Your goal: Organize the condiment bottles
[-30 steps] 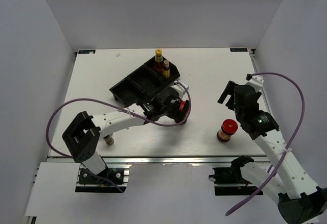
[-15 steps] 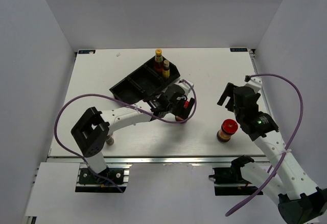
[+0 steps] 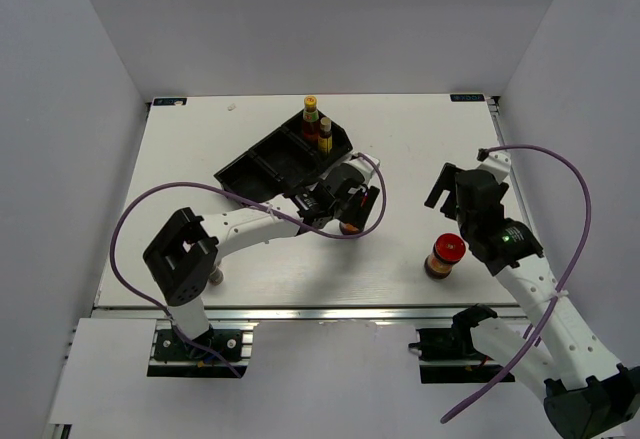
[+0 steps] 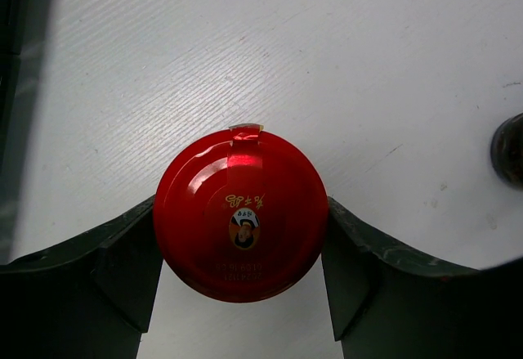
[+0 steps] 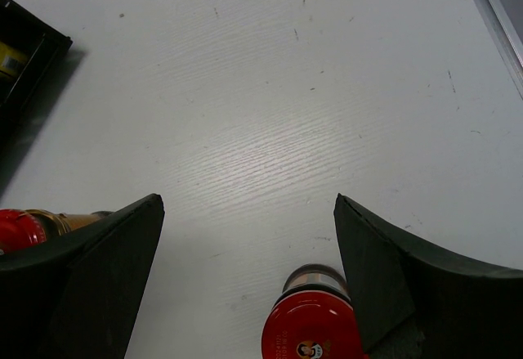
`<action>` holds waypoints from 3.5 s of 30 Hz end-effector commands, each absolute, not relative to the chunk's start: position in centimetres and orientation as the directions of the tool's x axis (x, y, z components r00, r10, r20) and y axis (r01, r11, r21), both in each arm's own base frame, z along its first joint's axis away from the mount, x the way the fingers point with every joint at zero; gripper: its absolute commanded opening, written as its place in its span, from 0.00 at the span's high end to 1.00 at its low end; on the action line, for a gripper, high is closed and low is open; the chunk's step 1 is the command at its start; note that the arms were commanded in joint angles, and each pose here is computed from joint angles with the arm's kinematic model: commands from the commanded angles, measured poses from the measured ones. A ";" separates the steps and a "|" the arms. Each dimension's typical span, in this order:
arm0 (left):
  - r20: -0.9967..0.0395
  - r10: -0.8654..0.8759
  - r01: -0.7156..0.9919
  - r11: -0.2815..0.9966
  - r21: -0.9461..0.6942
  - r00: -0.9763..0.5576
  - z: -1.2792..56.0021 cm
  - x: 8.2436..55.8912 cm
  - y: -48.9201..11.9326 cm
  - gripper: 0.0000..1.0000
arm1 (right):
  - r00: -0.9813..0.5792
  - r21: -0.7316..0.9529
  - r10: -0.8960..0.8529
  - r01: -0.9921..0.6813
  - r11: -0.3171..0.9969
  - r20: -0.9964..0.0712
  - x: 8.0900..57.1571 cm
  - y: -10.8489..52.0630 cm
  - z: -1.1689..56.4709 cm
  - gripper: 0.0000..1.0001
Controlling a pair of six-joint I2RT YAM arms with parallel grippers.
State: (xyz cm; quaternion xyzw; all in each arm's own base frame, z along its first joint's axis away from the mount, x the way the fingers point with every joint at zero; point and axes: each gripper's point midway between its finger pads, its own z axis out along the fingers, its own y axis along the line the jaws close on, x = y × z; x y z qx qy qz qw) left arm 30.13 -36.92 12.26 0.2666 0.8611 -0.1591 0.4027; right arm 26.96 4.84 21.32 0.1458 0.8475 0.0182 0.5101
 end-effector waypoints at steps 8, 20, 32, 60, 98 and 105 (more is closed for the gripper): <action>-0.873 0.204 0.480 0.876 -0.038 -0.443 18.9 32.5 -35.2 0.58 | -0.423 0.162 0.251 0.236 0.958 -0.870 27.2 4.4 21.2 0.11; -0.923 0.013 0.280 0.954 -0.103 -0.384 25.6 39.8 -27.2 0.62 | -0.414 0.157 0.251 0.249 0.956 -0.875 27.4 4.2 20.5 0.11; -0.964 -0.035 0.185 0.979 -0.087 -0.265 29.4 44.7 -21.6 0.61 | -0.441 0.116 0.228 0.266 0.957 -0.868 27.7 3.9 19.3 0.11; -0.953 -0.013 -0.003 1.000 -0.013 -0.304 21.3 53.4 -17.7 0.59 | -0.524 0.054 0.181 0.248 0.967 -0.832 27.5 4.1 17.9 0.11; -0.929 -0.174 0.036 0.980 -0.196 -0.326 26.9 47.3 -17.4 0.02 | -0.746 0.050 0.280 0.315 0.948 -0.604 20.2 4.0 13.7 0.11; -0.869 -0.281 0.008 0.950 -0.311 -0.409 23.9 40.7 -15.8 0.02 | -0.781 0.055 0.294 0.317 0.947 -0.551 19.1 4.4 11.9 0.11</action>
